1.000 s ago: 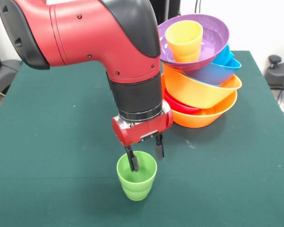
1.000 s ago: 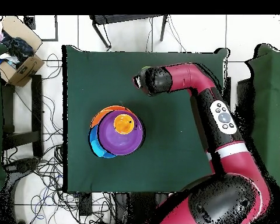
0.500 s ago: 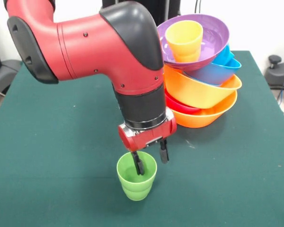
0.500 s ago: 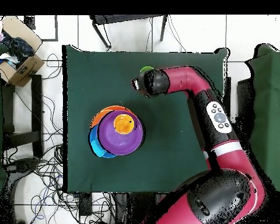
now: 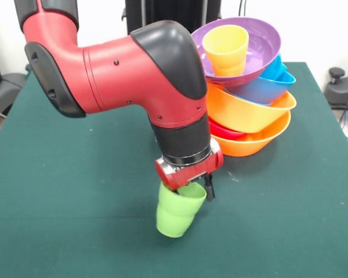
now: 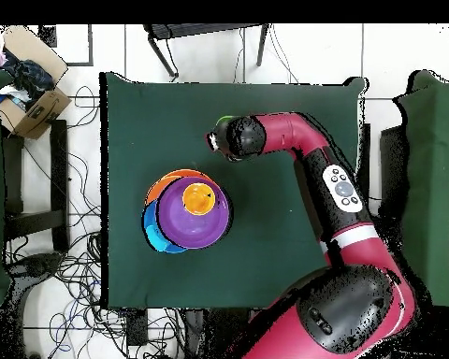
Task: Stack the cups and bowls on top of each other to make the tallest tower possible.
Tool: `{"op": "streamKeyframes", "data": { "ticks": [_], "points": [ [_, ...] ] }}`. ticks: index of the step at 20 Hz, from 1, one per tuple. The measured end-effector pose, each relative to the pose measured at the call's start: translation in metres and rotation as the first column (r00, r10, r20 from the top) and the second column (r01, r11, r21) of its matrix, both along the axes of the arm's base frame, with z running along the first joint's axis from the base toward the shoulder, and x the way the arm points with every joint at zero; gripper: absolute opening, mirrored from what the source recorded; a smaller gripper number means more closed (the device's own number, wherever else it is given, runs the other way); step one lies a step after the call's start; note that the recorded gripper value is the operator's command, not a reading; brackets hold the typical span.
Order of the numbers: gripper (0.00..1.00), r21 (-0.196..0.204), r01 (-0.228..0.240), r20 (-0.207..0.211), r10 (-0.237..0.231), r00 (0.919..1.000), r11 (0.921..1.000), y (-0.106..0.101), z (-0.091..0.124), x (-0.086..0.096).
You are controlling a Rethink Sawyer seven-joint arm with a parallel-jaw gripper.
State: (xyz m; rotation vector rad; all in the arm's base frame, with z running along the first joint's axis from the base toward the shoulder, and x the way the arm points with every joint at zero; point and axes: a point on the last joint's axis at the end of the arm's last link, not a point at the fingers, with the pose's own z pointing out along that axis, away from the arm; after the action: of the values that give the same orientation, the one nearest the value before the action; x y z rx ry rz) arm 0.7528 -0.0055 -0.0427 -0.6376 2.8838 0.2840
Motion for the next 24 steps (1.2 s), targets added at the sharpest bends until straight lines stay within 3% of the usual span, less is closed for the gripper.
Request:
{"op": "streamKeyframes", "data": {
  "ticks": [1,2,10,15,16,18,20,23,24],
  "points": [
    [1.00,0.001,-0.001,-0.001,0.001,1.0000,1.0000,0.001,0.000,0.000],
    [0.00,0.001,-0.001,0.002,0.001,1.0000,1.0000,0.002,0.000,0.001],
    [0.00,-0.033,-0.005,0.058,0.007,0.9983,0.9994,-0.017,0.023,0.018],
    [0.00,-0.054,-0.121,0.076,0.125,0.9892,0.9912,-0.025,0.024,0.014],
    [0.00,-0.059,-0.170,0.081,0.174,0.9814,0.9837,-0.027,0.026,0.009],
    [0.00,-0.064,-0.219,0.085,0.224,0.9709,0.9737,-0.029,0.029,0.004],
    [0.00,-0.074,-0.286,0.083,0.292,0.9529,0.9554,-0.030,0.036,-0.004],
    [0.00,-0.079,-0.332,0.073,0.338,0.9385,0.9400,-0.031,0.044,-0.012],
    [0.00,-0.080,-0.361,0.058,0.366,0.9288,0.9290,-0.030,0.056,-0.020]
  ]
}}
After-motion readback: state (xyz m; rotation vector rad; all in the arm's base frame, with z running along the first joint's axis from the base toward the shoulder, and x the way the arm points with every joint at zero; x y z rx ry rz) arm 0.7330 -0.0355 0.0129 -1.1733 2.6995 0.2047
